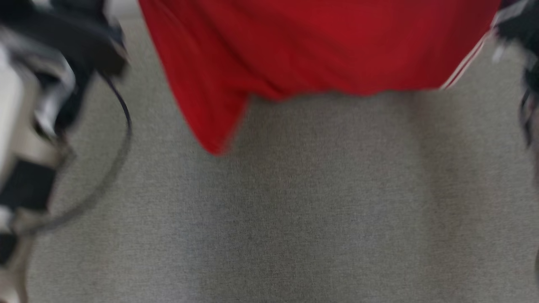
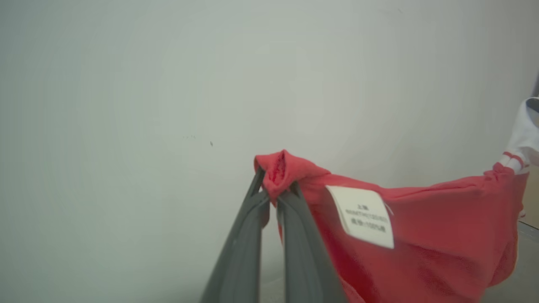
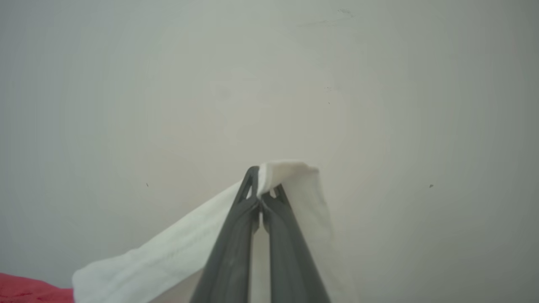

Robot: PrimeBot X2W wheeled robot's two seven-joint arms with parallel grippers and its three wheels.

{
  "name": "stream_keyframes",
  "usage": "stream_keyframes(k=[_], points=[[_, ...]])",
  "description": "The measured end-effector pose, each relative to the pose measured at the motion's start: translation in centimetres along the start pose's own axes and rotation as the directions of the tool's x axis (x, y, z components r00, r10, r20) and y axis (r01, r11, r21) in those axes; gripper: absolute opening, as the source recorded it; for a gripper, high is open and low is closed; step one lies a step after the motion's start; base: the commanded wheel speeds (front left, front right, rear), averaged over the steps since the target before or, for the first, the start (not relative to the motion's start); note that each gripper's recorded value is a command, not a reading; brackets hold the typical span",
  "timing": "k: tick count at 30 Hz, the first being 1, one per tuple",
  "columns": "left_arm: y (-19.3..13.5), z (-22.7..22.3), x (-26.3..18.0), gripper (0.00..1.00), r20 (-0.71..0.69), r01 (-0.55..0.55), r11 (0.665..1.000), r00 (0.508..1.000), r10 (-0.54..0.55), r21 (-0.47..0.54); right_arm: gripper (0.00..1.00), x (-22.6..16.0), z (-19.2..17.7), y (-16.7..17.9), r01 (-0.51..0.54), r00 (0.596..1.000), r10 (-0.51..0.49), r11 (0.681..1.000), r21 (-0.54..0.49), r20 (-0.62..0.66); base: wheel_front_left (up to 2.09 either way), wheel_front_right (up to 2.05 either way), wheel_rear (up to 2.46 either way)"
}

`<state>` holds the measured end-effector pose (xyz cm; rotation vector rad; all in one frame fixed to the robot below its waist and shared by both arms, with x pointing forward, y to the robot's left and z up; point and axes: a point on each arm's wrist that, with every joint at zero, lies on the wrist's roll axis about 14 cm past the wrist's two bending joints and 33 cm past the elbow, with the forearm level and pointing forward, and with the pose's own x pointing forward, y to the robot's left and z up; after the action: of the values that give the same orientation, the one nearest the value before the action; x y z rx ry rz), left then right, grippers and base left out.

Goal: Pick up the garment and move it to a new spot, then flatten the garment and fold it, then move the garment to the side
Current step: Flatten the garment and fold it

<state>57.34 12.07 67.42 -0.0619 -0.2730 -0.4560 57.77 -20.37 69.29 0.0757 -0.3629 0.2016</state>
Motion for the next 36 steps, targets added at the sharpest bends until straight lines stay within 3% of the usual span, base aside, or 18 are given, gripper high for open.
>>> stream_keyframes(k=[8, 12, 17, 28, 36], points=[[5.6, 3.9, 9.3, 0.0, 0.072, -0.065, 0.997, 0.995, 0.067, -0.033, 0.0, 10.6, 5.1, -0.7, -0.007, 0.994, 0.01, 1.0, -0.03, 0.107, 0.0, 0.0, 0.0], [7.0, 2.8, 12.2, 0.0, 0.084, -0.089, 0.992, 0.992, 0.096, -0.087, 0.0, 13.7, 3.9, -1.3, 0.01, 0.996, -0.005, 0.998, -0.058, 0.089, 0.0, 0.0, 0.0], [8.7, 0.7, 14.7, 0.0, 0.06, -0.12, 0.989, 0.99, 0.125, -0.084, 0.0, 16.5, 2.3, -1.8, 0.033, 0.996, -0.025, 0.995, -0.093, 0.08, 0.0, 0.0, 0.0], [8.7, 0.4, 16.7, 0.0, 0.074, -0.116, 0.989, 0.99, 0.123, -0.093, 0.0, 18.4, 3.0, -1.5, 0.034, 0.995, -0.017, 0.985, -0.168, 0.1, 0.0, 0.0, 0.0], [8.8, 0.1, 16.7, 0.0, 0.087, -0.12, 0.986, 0.988, 0.13, -0.119, 0.0, 18.6, 2.5, -1.3, 0.029, 0.995, -0.014, 0.988, -0.151, 0.102, 0.0, 0.0, 0.0]])
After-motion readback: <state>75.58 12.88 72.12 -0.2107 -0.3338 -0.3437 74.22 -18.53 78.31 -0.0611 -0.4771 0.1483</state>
